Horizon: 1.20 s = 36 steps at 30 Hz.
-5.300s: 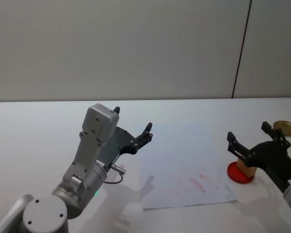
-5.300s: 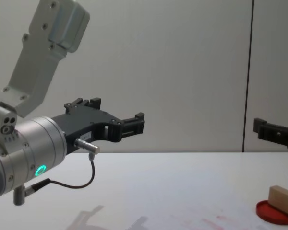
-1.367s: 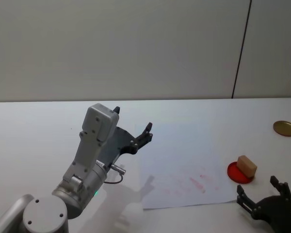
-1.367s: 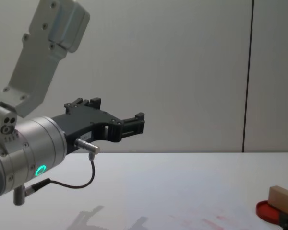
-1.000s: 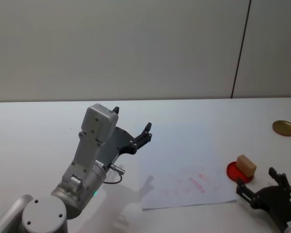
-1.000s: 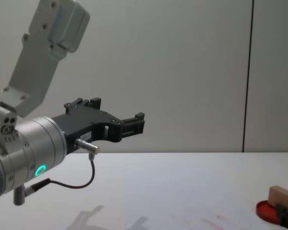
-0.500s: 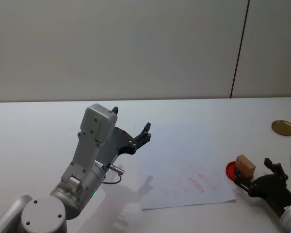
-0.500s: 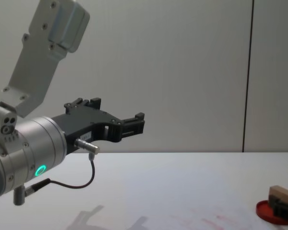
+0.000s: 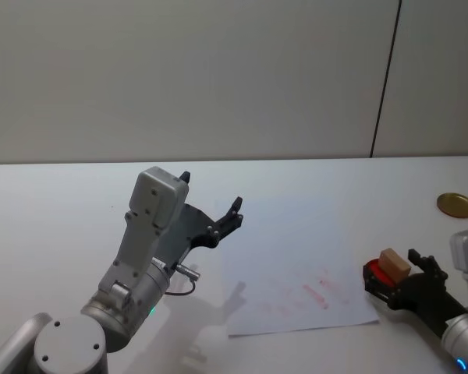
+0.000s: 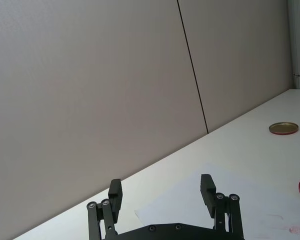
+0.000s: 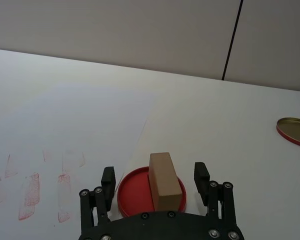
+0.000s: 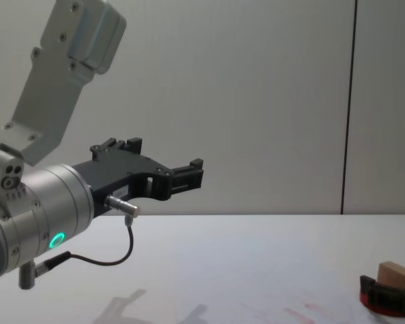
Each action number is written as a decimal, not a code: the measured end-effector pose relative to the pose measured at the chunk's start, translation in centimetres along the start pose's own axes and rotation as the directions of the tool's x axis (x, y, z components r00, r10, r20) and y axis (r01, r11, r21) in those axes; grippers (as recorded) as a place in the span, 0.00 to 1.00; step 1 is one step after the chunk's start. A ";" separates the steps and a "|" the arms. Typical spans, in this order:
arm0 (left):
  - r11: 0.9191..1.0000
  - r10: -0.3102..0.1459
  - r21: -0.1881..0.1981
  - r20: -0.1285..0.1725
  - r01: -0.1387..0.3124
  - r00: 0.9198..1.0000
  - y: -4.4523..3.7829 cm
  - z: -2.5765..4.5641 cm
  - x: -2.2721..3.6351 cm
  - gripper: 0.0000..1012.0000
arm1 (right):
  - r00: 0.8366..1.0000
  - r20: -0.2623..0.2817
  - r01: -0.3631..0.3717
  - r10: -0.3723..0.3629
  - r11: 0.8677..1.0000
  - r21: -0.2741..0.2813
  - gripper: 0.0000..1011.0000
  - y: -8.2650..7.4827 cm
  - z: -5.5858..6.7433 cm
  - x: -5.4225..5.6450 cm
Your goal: Use the one hand to pick up the stamp and affix it onto the A4 paper.
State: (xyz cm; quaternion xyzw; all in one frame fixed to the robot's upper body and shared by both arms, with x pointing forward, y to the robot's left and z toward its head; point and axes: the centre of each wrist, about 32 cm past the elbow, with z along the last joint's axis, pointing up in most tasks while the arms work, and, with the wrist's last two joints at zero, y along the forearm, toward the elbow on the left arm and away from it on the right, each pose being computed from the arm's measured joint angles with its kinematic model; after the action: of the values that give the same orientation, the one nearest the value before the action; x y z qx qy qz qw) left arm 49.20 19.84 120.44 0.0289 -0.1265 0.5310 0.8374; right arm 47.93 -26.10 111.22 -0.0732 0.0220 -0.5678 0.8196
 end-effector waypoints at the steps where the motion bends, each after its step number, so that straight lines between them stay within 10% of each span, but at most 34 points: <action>1: 1.000 0.000 0.000 0.000 0.000 1.000 0.00 0.00 0.00 0.98 | 1.000 0.000 -0.002 0.002 1.000 -0.003 0.95 0.1 0.0 0.0; 25: 1.000 0.000 0.000 0.000 0.000 1.000 0.00 0.00 0.00 0.98 | 1.000 0.012 -0.020 0.020 1.000 -0.021 0.25 0.5 0.1 0.0; 36: 1.000 0.000 0.000 0.000 0.000 1.000 0.00 0.00 0.00 0.98 | 0.997 0.067 -0.032 0.028 0.998 0.050 0.22 0.3 1.5 -0.6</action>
State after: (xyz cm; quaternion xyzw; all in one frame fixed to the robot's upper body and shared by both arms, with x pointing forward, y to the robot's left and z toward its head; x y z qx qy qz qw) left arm 49.20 19.84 120.44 0.0289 -0.1265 0.5310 0.8374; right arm 48.19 -25.33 112.65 -0.0709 -0.0186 -0.5530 0.8299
